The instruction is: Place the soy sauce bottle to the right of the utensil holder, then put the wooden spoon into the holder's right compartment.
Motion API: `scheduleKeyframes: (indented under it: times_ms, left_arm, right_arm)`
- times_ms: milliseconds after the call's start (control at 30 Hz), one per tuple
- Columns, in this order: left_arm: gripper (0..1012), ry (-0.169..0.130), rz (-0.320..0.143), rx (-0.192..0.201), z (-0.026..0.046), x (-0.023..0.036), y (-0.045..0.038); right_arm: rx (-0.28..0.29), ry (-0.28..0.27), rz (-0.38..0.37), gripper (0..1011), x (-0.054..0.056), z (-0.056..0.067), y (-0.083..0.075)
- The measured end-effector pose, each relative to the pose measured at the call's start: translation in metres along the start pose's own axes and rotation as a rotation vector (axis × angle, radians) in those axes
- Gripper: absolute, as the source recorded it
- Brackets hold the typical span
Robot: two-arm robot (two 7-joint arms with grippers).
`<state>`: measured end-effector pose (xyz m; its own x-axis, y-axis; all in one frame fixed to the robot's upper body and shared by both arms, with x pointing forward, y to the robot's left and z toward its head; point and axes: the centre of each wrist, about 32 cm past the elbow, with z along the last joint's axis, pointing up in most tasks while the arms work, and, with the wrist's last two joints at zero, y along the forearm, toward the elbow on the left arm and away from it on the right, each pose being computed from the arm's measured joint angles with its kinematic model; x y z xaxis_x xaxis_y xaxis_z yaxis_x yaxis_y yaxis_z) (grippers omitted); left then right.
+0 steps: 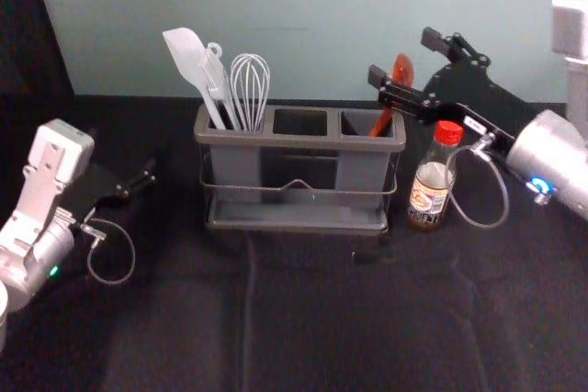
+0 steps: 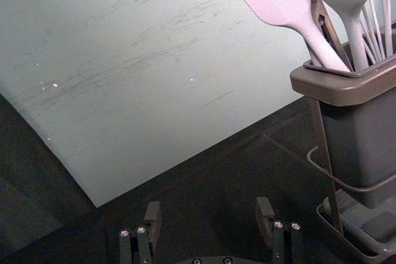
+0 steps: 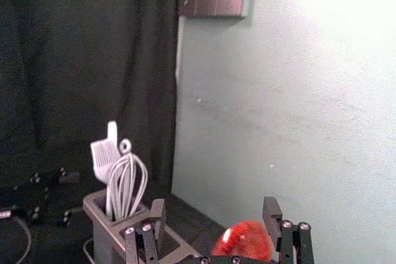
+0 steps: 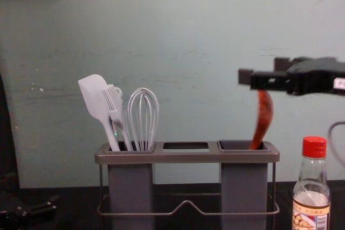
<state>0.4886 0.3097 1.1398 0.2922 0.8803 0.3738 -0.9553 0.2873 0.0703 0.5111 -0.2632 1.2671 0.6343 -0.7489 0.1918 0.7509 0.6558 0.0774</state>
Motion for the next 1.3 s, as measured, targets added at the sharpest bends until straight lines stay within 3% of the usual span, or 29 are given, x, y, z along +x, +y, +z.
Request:
scheduleKeyframes:
  times_ms: [133, 200, 267, 367, 500, 733, 833, 1000, 1300]
  left_arm:
    - [1005, 0.0, 0.0, 0.0, 0.0, 0.0, 0.0]
    - [1005, 0.0, 0.0, 0.0, 0.0, -0.0001, 0.0]
    - [1005, 0.0, 0.0, 0.0, 0.0, 0.0, 0.0]
    - [1005, 0.0, 0.0, 0.0, 0.0, 0.0, 0.0]
    - [1005, 0.0, 0.0, 0.0, 0.0, 0.0, 0.0]
    - [1005, 0.0, 0.0, 0.0, 0.0, 0.0, 0.0]
    - [1005, 0.0, 0.0, 0.0, 0.0, 0.0, 0.0]
    - [1005, 0.0, 0.0, 0.0, 0.0, 0.0, 0.0]
    - [1005, 0.0, 0.0, 0.0, 0.0, 0.0, 0.0]
  right_arm:
    - [0.06, -0.006, -0.087, 1003, -0.012, 0.005, -0.025]
    - [0.066, -0.007, -0.1, 1003, -0.013, 0.005, -0.029]
    - [0.088, -0.014, -0.148, 1003, -0.019, 0.002, -0.043]
    - [0.115, -0.022, -0.23, 1002, -0.027, -0.006, -0.066]
    - [0.133, -0.023, -0.297, 1003, -0.031, -0.015, -0.083]
    - [0.133, -0.003, -0.411, 1002, -0.038, -0.041, -0.116]
    - [0.117, 0.013, -0.436, 1003, -0.038, -0.05, -0.121]
    - [0.058, 0.056, -0.487, 1003, -0.037, -0.078, -0.129]
    - [-0.018, 0.081, -0.512, 1003, -0.034, -0.105, -0.126]
